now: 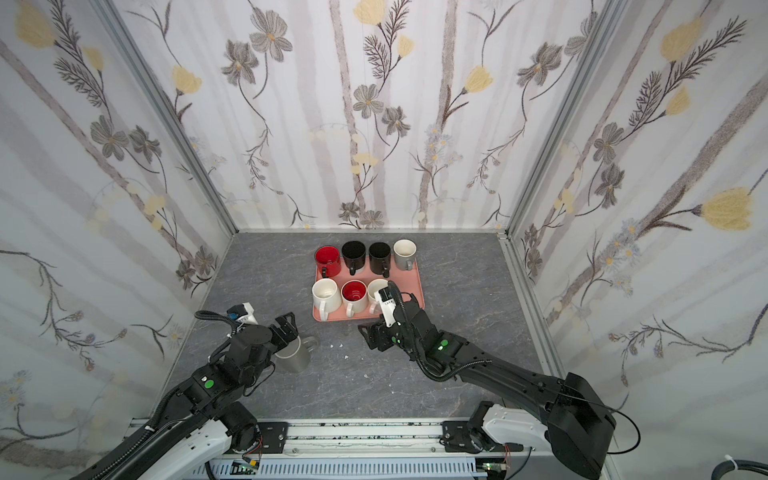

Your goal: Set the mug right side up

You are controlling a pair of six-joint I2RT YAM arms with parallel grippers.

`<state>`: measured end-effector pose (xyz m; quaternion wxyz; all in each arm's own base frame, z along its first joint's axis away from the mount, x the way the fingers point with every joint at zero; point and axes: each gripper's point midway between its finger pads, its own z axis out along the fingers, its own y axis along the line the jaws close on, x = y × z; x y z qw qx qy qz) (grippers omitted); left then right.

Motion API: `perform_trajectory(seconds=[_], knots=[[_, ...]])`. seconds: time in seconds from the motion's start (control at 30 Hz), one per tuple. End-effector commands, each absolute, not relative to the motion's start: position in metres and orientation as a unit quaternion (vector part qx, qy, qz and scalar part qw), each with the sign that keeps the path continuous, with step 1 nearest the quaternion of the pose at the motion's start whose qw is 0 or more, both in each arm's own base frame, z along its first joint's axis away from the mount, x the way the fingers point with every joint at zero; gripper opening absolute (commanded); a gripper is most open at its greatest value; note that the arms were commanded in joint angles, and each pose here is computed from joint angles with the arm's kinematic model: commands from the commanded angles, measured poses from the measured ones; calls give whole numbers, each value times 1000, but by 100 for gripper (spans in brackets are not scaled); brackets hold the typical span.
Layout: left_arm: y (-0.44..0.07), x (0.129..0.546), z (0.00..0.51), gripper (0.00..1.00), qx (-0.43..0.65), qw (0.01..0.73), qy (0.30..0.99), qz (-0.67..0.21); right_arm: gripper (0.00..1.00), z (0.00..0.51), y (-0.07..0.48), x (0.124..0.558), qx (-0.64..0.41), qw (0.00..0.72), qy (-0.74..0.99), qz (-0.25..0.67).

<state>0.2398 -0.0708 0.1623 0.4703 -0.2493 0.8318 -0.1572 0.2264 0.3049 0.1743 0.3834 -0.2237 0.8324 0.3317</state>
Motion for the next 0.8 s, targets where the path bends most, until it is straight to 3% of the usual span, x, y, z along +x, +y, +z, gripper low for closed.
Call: perform_trajectory(seconds=[0.0,0.1,0.17,0.77], knots=[[-72,244,153,91,-253,452,838,-170,77,175,319,218,-253,376,820,350],[-74,247,141,80,-249,438,848,-164,77,169,323,214,-263,369,820,350],[-79,248,134,78,-241,426,856,-165,76,170,325,210,-269,367,817,355],[-164,241,120,75,-141,355,873,-303,77,151,343,184,-330,347,796,370]])
